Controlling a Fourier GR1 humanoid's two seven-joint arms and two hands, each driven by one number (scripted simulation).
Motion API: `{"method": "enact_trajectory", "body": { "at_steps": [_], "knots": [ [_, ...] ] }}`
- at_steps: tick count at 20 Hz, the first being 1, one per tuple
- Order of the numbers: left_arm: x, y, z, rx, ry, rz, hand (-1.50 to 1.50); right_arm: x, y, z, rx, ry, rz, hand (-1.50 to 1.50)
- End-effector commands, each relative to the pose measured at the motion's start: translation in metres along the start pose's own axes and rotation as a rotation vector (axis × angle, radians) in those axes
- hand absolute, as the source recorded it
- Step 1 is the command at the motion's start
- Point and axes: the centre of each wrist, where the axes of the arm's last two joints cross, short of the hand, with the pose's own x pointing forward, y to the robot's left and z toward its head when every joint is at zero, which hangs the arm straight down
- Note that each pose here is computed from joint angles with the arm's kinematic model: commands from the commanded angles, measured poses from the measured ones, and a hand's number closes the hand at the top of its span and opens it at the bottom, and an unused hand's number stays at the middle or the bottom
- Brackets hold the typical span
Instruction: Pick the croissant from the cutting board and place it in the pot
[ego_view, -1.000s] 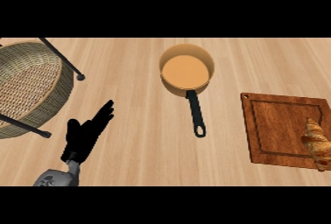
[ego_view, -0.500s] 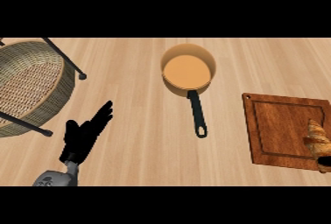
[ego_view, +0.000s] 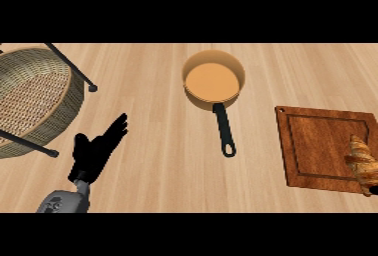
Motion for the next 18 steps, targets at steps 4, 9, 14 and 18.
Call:
{"method": "enact_trajectory", "body": {
  "at_steps": [4, 9, 14, 18],
  "knots": [
    [-0.001, -0.009, 0.007, -0.007, -0.001, -0.011, 0.00, -0.030, -0.009, -0.001, 0.045, -0.074, -0.158, -1.50],
    [0.011, -0.023, -0.012, 0.015, -0.004, -0.024, 0.00, -0.040, 0.018, -0.018, 0.067, -0.129, -0.283, -1.50],
    [0.011, -0.003, 0.016, 0.002, -0.003, -0.015, 0.00, -0.053, 0.028, -0.023, 0.093, -0.098, -0.389, -1.50],
    [0.006, -0.021, 0.013, 0.010, 0.004, -0.018, 0.00, -0.077, 0.047, -0.016, 0.093, -0.090, -0.443, -1.50]
  ]
}}
